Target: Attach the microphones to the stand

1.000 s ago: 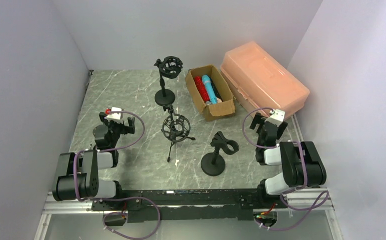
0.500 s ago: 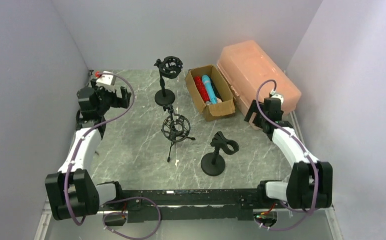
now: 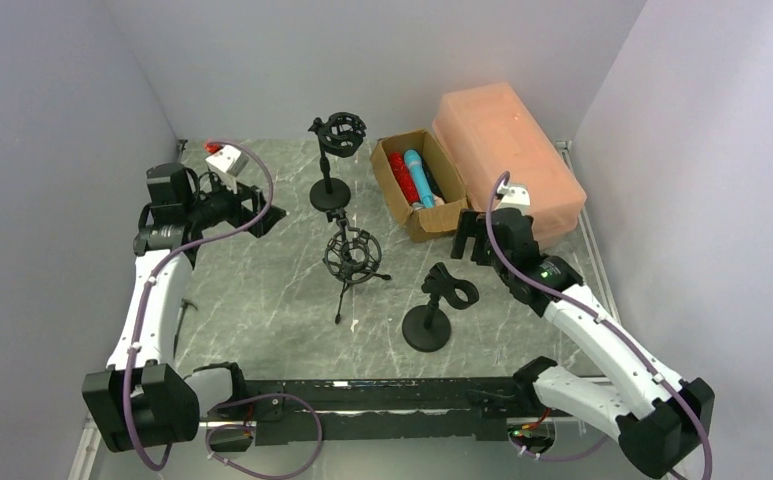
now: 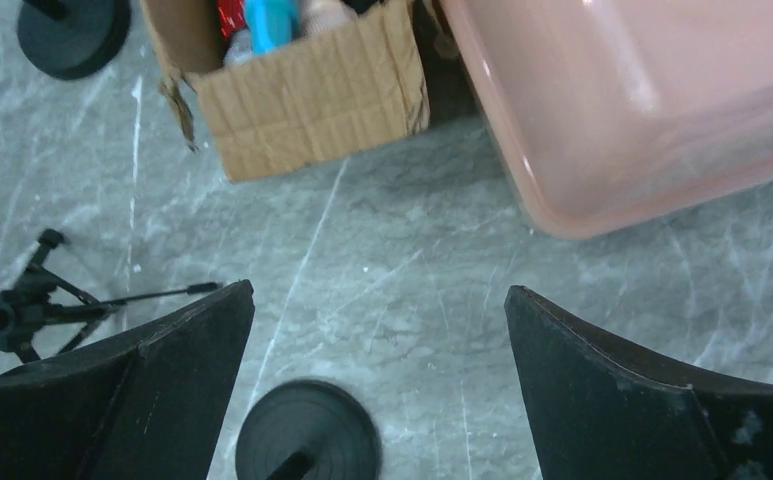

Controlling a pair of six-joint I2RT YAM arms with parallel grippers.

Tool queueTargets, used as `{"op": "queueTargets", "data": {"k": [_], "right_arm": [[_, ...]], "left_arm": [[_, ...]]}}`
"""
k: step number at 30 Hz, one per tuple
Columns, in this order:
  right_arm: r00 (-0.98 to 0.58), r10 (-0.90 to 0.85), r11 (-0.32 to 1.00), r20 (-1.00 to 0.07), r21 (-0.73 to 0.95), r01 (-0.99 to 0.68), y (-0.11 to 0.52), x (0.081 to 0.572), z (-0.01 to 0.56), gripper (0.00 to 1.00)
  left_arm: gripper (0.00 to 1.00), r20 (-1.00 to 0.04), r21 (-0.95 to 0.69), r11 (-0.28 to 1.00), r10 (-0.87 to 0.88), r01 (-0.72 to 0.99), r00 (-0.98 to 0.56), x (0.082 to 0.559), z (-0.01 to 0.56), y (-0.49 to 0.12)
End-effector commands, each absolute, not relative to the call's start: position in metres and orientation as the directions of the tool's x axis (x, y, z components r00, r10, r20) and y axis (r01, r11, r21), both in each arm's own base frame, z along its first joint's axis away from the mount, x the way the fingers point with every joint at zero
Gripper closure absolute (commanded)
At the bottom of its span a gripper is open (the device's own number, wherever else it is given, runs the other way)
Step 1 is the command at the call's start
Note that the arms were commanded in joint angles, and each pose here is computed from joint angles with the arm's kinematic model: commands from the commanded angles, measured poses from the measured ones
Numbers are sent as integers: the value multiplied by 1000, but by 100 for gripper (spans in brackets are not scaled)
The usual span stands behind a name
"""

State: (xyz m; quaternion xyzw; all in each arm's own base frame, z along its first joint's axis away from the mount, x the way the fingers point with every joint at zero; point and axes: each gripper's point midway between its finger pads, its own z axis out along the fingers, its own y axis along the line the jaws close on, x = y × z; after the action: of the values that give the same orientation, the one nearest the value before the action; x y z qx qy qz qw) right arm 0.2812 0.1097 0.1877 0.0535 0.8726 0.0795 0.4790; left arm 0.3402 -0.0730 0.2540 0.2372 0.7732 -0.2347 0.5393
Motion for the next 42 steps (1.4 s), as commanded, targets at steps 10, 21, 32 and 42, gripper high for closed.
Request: {"op": "queueTargets", "data": {"k": [10, 21, 32, 42], "right_arm": [[-410, 140, 986, -901, 165, -26, 135, 409, 256, 0], [-504, 192, 971, -842, 88, 223, 58, 430, 206, 16], [-334, 219, 881, -917, 38, 472, -8, 357, 252, 25], [-264, 131, 978, -956, 80, 195, 91, 328, 331, 20]], "left_arm": [[1, -964, -55, 516, 196, 855, -181, 289, 295, -129], [1, -960, -42, 318, 250, 947, -126, 258, 289, -167], [1, -962, -51, 192, 256, 980, -100, 247, 277, -193], [1, -966, -46, 48, 251, 998, -56, 247, 267, -224]]}}
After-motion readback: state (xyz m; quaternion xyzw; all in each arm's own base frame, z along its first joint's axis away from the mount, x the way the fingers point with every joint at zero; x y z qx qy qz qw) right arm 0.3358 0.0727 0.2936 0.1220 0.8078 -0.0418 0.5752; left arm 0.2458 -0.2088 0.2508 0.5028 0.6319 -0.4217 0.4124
